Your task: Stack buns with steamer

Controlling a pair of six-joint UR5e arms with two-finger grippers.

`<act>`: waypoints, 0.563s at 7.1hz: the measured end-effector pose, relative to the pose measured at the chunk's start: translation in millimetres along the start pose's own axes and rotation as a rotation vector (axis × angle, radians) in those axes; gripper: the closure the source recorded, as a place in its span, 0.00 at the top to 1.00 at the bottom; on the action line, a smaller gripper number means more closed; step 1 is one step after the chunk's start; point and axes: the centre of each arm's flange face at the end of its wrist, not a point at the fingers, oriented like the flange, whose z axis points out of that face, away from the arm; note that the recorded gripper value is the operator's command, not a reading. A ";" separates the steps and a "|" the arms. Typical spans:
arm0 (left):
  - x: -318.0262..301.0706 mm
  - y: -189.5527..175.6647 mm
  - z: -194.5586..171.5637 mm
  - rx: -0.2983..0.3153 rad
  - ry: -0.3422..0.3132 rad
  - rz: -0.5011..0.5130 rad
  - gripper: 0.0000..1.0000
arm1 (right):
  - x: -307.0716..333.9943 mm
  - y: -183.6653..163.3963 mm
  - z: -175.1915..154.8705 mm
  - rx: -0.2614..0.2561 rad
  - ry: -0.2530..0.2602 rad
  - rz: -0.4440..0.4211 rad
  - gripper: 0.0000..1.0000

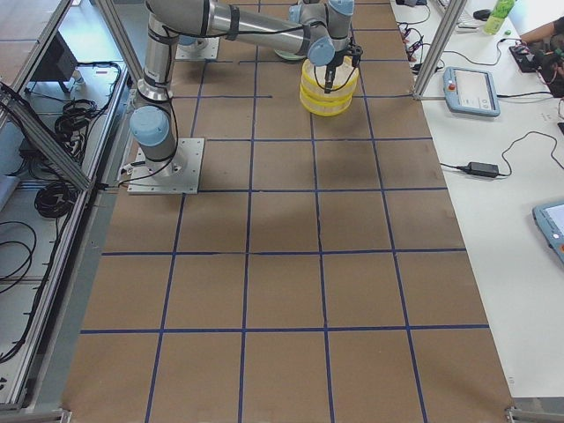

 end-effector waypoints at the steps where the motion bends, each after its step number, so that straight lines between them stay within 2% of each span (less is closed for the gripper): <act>1: 2.1 -0.9 2.9 -0.001 0.020 0.000 0.61 | -3.4 -0.2 4.2 -0.005 0.001 0.000 0.10; 3: -1.2 -0.1 5.2 -0.005 -0.020 0.010 0.17 | -5.5 1.6 11.0 -0.014 -0.005 0.004 0.10; 4: -6.2 2.7 2.3 -0.006 -0.069 0.016 0.04 | -5.5 3.7 16.0 -0.018 -0.005 0.005 0.10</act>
